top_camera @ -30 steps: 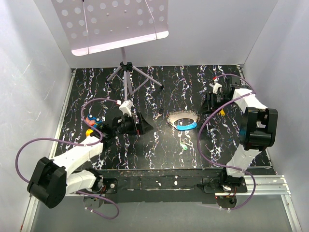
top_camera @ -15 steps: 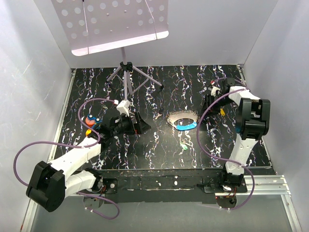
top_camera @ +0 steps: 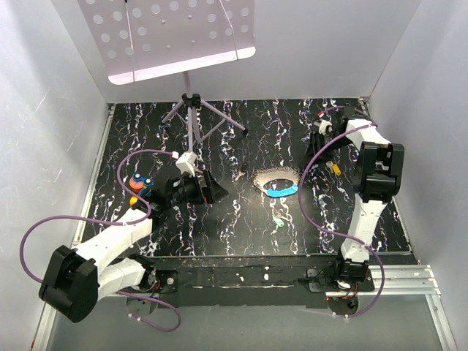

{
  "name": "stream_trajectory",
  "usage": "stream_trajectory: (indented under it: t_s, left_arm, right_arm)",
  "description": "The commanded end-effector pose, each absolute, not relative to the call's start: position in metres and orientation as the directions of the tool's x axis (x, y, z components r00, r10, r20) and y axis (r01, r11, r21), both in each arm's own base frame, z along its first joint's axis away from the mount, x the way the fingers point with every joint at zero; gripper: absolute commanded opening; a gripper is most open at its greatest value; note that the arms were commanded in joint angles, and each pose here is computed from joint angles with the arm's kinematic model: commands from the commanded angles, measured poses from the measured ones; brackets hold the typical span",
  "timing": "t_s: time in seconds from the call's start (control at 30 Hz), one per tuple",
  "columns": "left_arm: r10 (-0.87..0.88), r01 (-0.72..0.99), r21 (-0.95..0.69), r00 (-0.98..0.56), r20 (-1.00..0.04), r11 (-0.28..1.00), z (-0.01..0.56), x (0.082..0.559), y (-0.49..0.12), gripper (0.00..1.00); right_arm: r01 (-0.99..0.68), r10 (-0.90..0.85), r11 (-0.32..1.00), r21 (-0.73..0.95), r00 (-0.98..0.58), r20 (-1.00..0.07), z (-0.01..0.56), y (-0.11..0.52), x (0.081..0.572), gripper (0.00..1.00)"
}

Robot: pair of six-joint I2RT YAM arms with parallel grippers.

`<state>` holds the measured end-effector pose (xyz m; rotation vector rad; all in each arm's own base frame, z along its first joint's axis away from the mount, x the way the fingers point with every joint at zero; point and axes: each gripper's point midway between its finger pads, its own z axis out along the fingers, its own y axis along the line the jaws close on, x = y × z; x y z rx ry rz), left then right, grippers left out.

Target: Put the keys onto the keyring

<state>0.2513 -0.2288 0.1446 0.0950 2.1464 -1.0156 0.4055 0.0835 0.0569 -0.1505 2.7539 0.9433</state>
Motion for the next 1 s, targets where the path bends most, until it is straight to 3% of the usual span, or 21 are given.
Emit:
stream_trajectory:
  t_s: [0.0,0.17,0.33,0.4,0.5,0.57,0.67,0.87,0.97]
  left_arm:
    - [-0.242,0.377,-0.641,-0.704,-0.667,0.669,0.15,0.251,-0.229,0.96]
    - [-0.239,0.382,-0.642,-0.705,-0.668,0.665,0.15,0.252,-0.23,0.96]
    - [-0.236,0.383,-0.645,-0.71,-0.664,0.661,0.15,0.251,-0.231,0.96]
    - [-0.237,0.388,-0.644,-0.706,-0.668,0.66,0.153,0.251,-0.231,0.95]
    - [-0.233,0.4,-0.639,-0.698,-0.677,0.657,0.156,0.251,-0.231,0.96]
    - [-0.227,0.412,-0.634,-0.692,-0.685,0.655,0.158,0.252,-0.232,0.96]
    - [-0.227,0.425,-0.627,-0.68,-0.697,0.653,0.162,0.253,-0.232,0.96]
    - [-0.225,0.447,-0.615,-0.66,-0.717,0.65,0.17,0.252,-0.231,0.96]
    - [-0.229,0.444,-0.626,-0.667,-0.709,0.641,0.169,0.253,-0.233,0.96]
  right_arm:
    - [-0.293,-0.144,0.717,0.633,-0.95,-0.278,0.072,0.089,0.399,0.4]
    - [-0.415,-0.246,0.698,0.584,-0.904,-0.349,0.081,0.089,0.406,0.42]
    - [-0.653,-0.454,0.61,0.448,-0.752,-0.477,0.088,0.094,0.406,0.41]
    - [-0.777,-0.54,0.514,0.364,-0.623,-0.566,0.096,0.094,0.401,0.41]
    - [-0.949,-0.632,0.279,0.144,-0.295,-0.717,0.116,0.1,0.39,0.43]
    - [-0.991,-0.663,0.127,-0.032,-0.061,-0.746,0.122,0.101,0.386,0.5]
    - [-0.988,-0.664,-0.009,-0.152,0.119,-0.738,0.122,0.115,0.388,0.57]
    - [-0.997,-0.683,-0.028,-0.07,0.07,-0.727,0.117,0.141,0.391,0.49]
    - [-0.999,-0.711,0.027,-0.035,0.006,-0.703,0.113,0.163,0.387,0.48]
